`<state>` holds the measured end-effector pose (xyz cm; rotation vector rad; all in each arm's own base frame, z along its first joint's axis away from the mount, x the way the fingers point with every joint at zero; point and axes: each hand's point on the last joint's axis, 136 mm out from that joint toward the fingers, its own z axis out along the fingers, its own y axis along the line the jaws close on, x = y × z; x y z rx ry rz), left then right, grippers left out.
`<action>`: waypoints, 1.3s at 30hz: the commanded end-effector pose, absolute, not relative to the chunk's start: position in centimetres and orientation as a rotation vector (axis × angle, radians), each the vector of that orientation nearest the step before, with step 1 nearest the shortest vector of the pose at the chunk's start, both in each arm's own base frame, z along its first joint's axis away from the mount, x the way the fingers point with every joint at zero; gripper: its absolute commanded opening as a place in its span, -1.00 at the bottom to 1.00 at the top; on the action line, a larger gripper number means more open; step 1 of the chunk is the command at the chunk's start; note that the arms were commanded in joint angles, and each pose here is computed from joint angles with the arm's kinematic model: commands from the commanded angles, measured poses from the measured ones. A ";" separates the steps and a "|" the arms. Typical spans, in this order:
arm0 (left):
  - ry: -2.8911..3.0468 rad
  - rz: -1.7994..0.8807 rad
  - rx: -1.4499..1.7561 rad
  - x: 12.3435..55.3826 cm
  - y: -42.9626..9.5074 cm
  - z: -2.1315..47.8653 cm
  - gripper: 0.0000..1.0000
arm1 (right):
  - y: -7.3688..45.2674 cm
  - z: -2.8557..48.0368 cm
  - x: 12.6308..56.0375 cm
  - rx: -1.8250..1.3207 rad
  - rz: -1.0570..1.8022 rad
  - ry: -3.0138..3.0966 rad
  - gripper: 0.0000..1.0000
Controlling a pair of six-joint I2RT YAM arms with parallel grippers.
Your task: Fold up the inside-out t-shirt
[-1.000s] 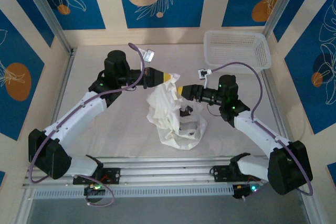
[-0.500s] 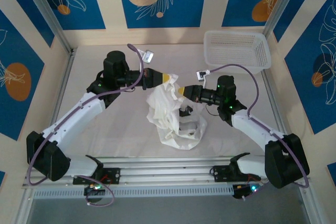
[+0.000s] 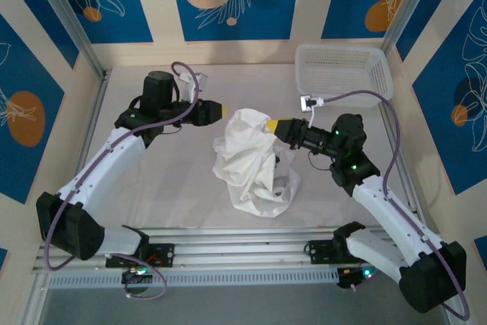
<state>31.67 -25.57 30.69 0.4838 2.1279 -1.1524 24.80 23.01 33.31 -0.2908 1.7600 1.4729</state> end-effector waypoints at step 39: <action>1.897 -1.279 0.669 28.5 -27.2 36.4 -0.97 | 20.4 24.1 26.5 -0.183 1.005 2.046 -1.00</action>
